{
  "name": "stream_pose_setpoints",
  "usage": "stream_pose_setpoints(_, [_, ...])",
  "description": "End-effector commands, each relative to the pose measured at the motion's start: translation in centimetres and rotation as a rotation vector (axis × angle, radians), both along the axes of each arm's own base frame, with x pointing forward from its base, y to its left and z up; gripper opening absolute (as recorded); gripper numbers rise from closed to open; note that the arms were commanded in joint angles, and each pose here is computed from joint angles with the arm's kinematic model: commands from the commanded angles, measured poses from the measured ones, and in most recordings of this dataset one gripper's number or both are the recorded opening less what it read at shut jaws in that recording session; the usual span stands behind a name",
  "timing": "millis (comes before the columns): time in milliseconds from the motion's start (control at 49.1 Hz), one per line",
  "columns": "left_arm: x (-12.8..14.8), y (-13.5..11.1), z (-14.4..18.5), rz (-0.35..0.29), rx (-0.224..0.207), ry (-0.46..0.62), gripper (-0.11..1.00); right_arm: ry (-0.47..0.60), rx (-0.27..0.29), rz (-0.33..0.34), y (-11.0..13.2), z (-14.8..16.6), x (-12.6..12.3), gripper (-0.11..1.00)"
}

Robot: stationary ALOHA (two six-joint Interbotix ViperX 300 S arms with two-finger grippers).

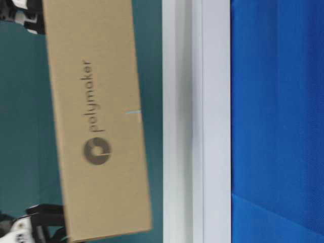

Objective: Place the cardboard box on the stand after clamping it between your arms.
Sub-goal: 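Lift the clamped box and carry it back toward the white stand, then lower the clamped box onto the white stand with both grippers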

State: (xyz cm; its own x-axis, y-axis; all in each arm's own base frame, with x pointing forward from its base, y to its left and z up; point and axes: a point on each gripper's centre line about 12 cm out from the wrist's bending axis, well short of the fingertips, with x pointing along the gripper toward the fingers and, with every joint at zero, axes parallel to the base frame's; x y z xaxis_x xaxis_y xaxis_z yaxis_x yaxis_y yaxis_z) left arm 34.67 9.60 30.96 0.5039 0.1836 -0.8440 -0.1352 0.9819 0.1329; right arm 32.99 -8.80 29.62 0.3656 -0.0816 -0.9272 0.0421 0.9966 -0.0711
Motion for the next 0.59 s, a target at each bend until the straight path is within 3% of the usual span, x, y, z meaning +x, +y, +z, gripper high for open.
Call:
stream_pose_setpoints(0, [2.0, 0.1, 2.1, -0.019, 0.034, -0.160, 0.87, -0.145, -0.008, 0.000, -0.5, 1.0, 2.2, 0.98])
stream_pose_setpoints(122, [2.2, 1.1, 2.0, -0.038, 0.073, -0.173, 0.87, -0.152, -0.019, -0.004, -1.8, 0.5, 2.5, 0.98])
stream_pose_setpoints(387, [2.3, 4.3, 2.9, -0.008, 0.154, -0.274, 0.87, -0.134, -0.032, -0.012, -4.4, -0.8, 2.6, 0.98])
stream_pose_setpoints(570, [2.6, 5.7, 2.1, -0.002, 0.169, -0.245, 0.87, -0.153, -0.031, -0.010, -6.4, -1.5, 3.0, 0.98])
